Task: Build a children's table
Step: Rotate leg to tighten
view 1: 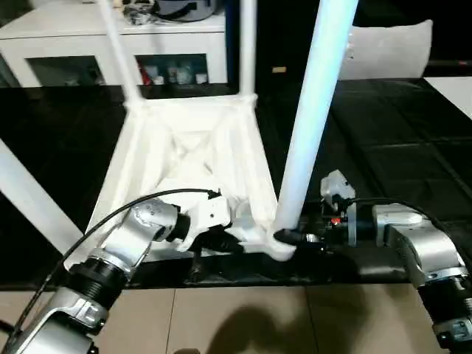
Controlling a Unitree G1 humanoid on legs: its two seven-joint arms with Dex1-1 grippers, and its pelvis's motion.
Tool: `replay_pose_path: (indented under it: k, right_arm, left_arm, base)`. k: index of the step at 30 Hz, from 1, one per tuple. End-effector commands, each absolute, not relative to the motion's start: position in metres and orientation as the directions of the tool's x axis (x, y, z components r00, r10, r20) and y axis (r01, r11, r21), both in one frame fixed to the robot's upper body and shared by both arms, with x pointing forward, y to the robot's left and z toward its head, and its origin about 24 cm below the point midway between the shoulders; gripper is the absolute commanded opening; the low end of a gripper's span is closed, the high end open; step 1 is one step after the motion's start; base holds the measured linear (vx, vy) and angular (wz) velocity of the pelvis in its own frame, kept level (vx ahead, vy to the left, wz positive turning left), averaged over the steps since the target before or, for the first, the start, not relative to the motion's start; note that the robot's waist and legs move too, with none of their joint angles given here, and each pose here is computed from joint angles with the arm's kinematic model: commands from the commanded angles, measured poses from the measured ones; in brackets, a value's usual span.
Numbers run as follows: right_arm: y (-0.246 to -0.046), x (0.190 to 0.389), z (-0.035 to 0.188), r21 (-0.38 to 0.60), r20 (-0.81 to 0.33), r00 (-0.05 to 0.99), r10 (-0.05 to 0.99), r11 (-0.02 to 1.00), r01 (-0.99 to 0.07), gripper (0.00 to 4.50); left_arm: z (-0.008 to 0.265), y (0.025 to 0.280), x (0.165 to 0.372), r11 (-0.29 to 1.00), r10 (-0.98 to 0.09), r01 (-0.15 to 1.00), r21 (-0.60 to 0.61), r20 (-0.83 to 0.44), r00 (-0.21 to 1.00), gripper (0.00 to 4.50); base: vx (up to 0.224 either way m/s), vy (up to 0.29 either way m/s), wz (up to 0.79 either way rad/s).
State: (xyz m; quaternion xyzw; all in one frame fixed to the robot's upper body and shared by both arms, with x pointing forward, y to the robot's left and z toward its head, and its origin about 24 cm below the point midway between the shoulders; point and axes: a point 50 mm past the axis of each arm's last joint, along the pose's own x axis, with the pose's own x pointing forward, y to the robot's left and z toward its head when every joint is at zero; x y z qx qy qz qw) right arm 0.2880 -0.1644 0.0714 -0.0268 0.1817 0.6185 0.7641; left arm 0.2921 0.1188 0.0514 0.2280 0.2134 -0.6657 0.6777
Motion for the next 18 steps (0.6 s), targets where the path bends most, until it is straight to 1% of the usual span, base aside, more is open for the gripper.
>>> replay_pose_path:
  k: [1,4,5,7,10,11,14,16,18]
  right_arm:
    - [-0.164,0.289,0.074,0.195,-0.312,0.144,0.939,0.212,-0.958,3.2]
    - [-0.165,0.289,0.072,0.201,-0.317,0.138,0.938,0.209,-0.957,3.01]
    - [-0.166,0.288,0.072,0.207,-0.318,0.131,0.939,0.203,-0.957,2.81]
    - [-0.165,0.288,0.072,0.213,-0.316,0.125,0.941,0.198,-0.957,2.69]
    - [-0.165,0.287,0.071,0.217,-0.312,0.12,0.942,0.193,-0.957,2.38]
    - [-0.163,0.286,0.072,0.228,-0.284,0.123,0.951,0.191,-0.955,2.33]
    - [-0.162,0.286,0.074,0.238,-0.25,0.134,0.959,0.195,-0.951,2.26]
    - [-0.16,0.285,0.075,0.245,-0.237,0.135,0.962,0.194,-0.95,2.14]
    - [-0.156,0.279,0.073,0.261,-0.223,0.122,0.967,0.179,-0.949,2.12]
  left_arm:
    - [0.046,0.114,0.287,-0.058,-0.776,0.998,-0.002,-0.629,-0.046,0.0]
    - [0.046,0.114,0.287,-0.057,-0.777,0.998,-0.003,-0.627,-0.046,0.0]
    - [0.046,0.113,0.287,-0.053,-0.78,0.999,-0.005,-0.624,-0.045,0.0]
    - [0.046,0.113,0.287,-0.046,-0.786,0.999,-0.007,-0.617,-0.041,0.0]
    - [0.046,0.112,0.287,-0.042,-0.792,0.999,-0.012,-0.609,-0.041,0.0]
    - [0.046,0.112,0.286,-0.04,-0.795,0.999,-0.017,-0.605,-0.042,0.0]
    - [0.046,0.111,0.286,-0.031,-0.804,0.999,-0.023,-0.593,-0.039,0.0]
    - [0.046,0.11,0.286,-0.02,-0.813,0.999,-0.029,-0.581,-0.034,0.0]
    - [0.046,0.107,0.286,0.013,-0.827,0.999,-0.038,-0.563,-0.011,0.0]
  base:
    - [0.0,0.0,0.0]
    - [0.0,0.0,0.0]
    - [0.0,0.0,0.0]
    - [0.0,0.0,0.0]
    - [0.0,0.0,0.0]
    - [0.0,0.0,0.0]
    - [0.0,0.0,0.0]
    - [0.0,0.0,0.0]
    - [0.0,0.0,0.0]
